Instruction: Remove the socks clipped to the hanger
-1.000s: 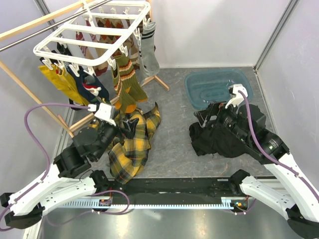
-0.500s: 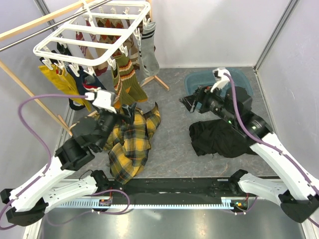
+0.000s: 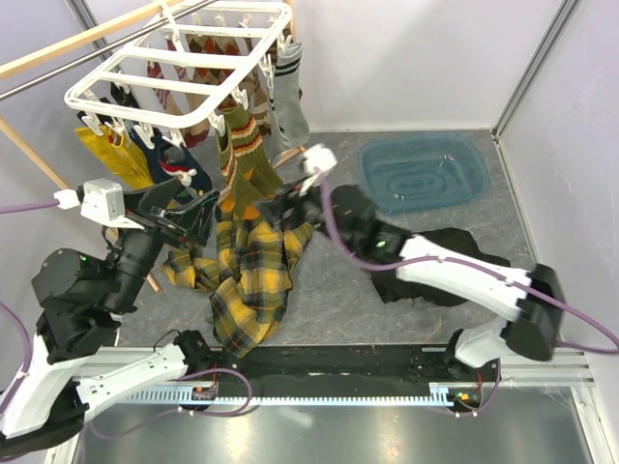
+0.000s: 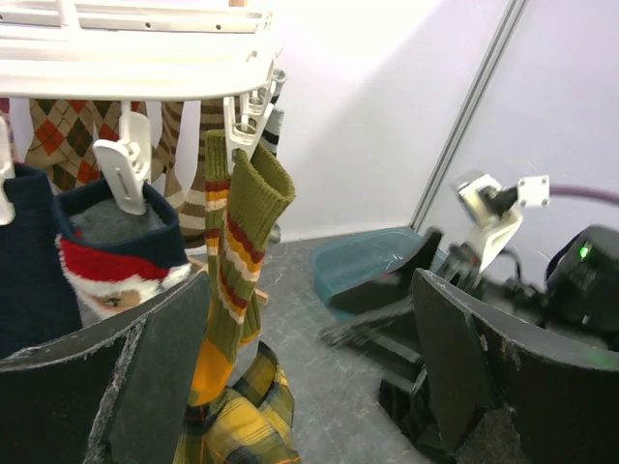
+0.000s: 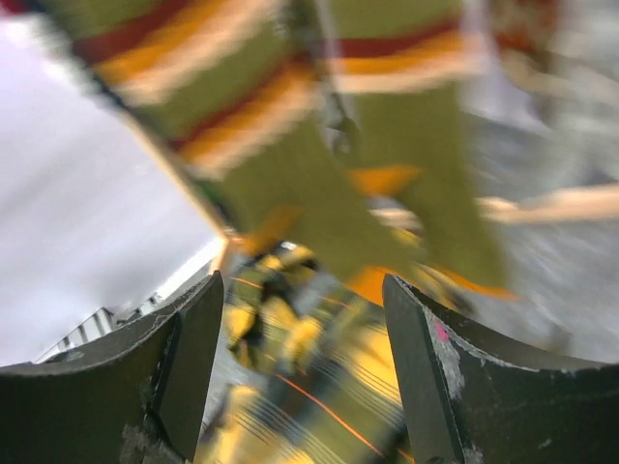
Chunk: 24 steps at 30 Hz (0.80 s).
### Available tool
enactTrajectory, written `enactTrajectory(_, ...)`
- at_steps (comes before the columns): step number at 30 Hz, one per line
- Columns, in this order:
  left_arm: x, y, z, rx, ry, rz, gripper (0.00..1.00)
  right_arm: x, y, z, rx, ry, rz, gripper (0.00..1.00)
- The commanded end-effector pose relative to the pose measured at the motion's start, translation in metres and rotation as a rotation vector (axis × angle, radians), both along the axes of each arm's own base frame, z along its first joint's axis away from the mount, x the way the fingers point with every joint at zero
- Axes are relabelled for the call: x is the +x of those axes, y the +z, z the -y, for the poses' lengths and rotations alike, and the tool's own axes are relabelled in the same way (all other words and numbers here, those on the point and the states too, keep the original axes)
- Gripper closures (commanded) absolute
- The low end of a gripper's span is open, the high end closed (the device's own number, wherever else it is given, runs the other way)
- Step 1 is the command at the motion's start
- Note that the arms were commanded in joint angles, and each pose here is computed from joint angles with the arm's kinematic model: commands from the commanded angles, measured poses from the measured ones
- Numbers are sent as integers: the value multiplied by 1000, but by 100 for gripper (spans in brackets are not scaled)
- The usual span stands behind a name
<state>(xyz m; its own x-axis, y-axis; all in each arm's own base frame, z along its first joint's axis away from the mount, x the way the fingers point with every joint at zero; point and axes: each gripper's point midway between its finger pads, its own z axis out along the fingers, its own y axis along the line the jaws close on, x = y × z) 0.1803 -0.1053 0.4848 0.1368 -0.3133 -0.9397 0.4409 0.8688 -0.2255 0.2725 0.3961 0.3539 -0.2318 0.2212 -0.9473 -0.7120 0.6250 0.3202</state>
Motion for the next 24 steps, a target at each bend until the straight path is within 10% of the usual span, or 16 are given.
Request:
enactTrajectory(1,-4,0,-6,3,0,-55,9,-4,54,-43,105,-59,198,26)
enactTrajectory(10,-2,8,-9,34,26,-81,12,14,30,-80,24,-308,227,33)
enactTrajectory(17,5,17,-3,51,35,-79,12,13,36,-69,39,-355,243,95)
enactTrajectory(24,21,14,22,123,24,-119,12,-25,68,-53,127,-179,248,100)
